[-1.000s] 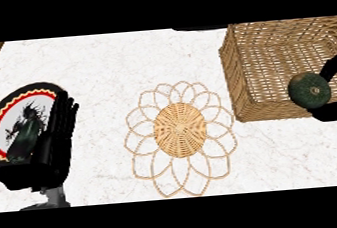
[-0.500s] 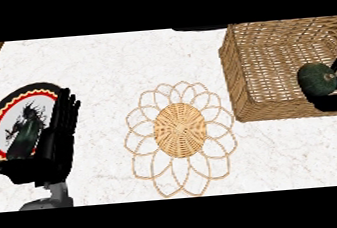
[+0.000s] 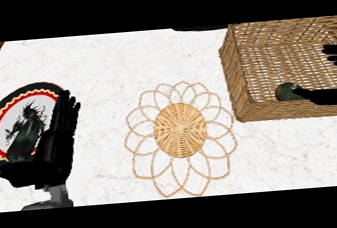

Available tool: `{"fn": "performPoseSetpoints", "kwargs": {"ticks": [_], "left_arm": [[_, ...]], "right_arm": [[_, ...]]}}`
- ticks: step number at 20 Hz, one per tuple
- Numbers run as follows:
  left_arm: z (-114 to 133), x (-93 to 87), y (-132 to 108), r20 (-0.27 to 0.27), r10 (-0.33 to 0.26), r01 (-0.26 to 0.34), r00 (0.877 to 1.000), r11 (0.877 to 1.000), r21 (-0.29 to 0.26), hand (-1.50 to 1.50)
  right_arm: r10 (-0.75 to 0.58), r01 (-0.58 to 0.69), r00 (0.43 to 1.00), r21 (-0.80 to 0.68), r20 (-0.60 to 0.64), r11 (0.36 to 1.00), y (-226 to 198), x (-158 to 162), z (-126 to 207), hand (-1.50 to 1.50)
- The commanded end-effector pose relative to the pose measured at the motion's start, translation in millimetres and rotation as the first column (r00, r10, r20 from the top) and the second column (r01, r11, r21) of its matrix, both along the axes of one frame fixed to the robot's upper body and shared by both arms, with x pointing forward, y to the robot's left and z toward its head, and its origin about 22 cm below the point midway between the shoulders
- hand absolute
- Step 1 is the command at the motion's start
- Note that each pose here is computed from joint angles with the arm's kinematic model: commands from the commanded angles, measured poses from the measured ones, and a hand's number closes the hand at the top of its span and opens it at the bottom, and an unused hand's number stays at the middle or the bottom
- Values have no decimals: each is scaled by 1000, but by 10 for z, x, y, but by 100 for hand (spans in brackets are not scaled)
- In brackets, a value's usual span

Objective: Pick the squash from the placemat and place it in the basket

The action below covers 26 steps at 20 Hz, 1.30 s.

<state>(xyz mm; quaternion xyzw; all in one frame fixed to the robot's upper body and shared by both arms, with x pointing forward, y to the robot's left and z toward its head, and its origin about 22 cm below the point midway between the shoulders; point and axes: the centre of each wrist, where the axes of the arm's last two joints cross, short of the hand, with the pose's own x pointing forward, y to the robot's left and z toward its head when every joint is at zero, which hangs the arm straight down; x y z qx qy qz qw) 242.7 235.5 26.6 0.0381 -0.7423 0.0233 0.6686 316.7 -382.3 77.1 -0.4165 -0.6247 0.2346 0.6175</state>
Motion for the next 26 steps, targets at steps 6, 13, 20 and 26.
{"fn": "performPoseSetpoints", "kwargs": {"ticks": [6,13,20,26], "left_arm": [[190,-49,66,0,11,-11,1000,1000,0,0],[-123,-6,-30,11,7,-7,1000,1000,12,0],[42,-34,67,-2,24,-24,1000,1000,8,0],[112,1,81,0,12,-12,1000,1000,4,0]], "right_arm": [[-44,25,972,87,230,996,-136,31,109,-150],[-137,115,941,86,309,990,-345,-199,437,-150],[-287,204,894,256,344,945,-1017,-575,931,-150],[-228,142,908,252,353,957,-1484,-1017,881,-150]]}}
